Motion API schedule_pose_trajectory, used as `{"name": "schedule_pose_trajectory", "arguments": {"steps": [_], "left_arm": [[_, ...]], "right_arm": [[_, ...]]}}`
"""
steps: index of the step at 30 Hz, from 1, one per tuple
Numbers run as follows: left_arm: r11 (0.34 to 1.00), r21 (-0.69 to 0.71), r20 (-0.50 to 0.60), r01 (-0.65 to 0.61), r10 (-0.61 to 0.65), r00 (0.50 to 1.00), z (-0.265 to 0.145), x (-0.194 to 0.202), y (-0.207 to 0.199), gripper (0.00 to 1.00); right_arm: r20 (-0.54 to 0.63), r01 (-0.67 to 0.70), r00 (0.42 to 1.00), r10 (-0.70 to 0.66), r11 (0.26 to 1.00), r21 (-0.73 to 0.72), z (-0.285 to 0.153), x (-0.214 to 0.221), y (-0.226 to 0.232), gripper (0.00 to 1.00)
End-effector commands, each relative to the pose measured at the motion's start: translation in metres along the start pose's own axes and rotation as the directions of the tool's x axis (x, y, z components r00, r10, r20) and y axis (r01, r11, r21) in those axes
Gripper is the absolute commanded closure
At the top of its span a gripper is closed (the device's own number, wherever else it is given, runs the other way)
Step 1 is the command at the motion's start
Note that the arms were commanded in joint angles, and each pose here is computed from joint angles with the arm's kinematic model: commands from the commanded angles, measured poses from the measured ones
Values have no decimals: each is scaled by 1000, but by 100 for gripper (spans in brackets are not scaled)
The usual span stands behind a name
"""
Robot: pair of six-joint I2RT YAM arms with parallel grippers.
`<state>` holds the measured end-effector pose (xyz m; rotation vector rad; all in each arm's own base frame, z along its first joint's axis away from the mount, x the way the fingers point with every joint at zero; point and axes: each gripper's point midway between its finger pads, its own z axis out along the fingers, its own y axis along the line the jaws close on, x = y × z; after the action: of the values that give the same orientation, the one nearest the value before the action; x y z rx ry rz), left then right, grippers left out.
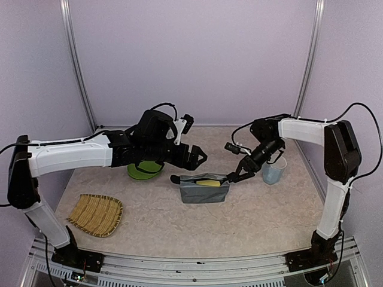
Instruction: Sort the hair-cutting tools
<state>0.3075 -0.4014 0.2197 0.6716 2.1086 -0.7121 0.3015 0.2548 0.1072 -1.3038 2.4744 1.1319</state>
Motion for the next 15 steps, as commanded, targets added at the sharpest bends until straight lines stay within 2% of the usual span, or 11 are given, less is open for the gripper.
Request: {"name": "schedule_pose_trajectory", "arguments": {"steps": [1, 4, 6, 9, 13, 15], "left_arm": [[990, 131, -94, -44, 57, 994, 34, 17, -19, 20], [974, 222, -147, -46, 80, 986, 43, 34, -35, 45], [967, 252, -184, -24, 72, 980, 50, 43, -39, 72], [959, 284, -206, 2, 59, 977, 58, 52, -44, 97], [945, 326, -237, 38, 43, 971, 69, 65, -50, 100], [937, 345, -254, 53, 39, 966, 76, 72, -52, 100]], "right_arm": [[15, -33, 999, 35, 994, -105, 7, -5, 10, 38], [16, -42, 999, 45, 991, -125, 9, -4, 12, 45], [24, -46, 998, 50, 989, -144, 10, -4, 14, 47], [36, -46, 998, 53, 986, -161, 10, -7, 16, 50], [36, -57, 997, 63, 985, -164, 12, -8, 14, 56], [33, -64, 997, 71, 984, -168, 13, -7, 13, 66]]}}
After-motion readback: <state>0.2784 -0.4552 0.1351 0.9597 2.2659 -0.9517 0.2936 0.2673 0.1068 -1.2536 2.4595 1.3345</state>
